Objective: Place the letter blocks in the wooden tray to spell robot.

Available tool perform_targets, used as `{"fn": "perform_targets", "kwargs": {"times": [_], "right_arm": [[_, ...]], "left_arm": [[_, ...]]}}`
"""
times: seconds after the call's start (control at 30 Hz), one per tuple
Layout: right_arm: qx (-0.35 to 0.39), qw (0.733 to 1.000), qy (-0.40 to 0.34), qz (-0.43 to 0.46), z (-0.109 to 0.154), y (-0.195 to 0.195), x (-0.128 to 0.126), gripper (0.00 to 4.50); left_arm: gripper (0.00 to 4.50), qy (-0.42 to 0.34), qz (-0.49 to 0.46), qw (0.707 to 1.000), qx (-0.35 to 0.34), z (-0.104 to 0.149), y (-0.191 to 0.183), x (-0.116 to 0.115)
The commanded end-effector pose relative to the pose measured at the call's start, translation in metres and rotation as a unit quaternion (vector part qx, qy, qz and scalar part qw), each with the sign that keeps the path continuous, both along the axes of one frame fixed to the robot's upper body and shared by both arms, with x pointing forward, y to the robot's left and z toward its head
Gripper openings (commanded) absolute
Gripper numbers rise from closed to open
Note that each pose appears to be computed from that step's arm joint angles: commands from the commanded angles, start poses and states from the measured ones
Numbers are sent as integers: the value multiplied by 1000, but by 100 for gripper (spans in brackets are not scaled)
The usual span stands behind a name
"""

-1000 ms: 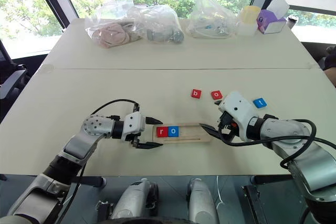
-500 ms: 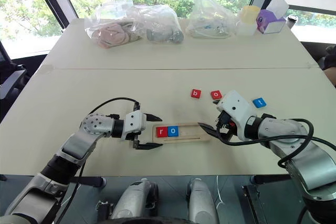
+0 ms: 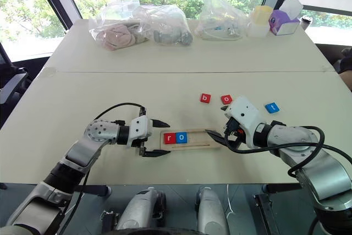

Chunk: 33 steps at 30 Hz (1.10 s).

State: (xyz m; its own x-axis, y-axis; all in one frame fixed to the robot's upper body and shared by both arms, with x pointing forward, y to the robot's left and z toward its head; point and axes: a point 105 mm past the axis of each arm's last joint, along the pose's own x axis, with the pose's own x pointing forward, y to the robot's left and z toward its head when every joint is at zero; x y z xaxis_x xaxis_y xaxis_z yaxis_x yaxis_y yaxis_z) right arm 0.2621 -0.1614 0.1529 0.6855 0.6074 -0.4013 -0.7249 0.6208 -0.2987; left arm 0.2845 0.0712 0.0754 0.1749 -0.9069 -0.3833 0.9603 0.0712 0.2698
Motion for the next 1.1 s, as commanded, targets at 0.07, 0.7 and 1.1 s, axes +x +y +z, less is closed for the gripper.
{"fn": "perform_targets", "kwargs": {"times": [0.07, 0.7, 1.1], "right_arm": [[-2, 1000, -24, 12, 10, 5, -2, 450], [9, 999, -31, 6, 10, 9, 11, 450], [38, 999, -17, 2, -3, 26, 74, 450]], "left_arm": [[445, -2, -11, 1000, -24, 1, -4, -5], [445, -77, 23, 982, -169, 87, 1, -3], [445, -22, 24, 994, -103, 133, 46, -33]]}}
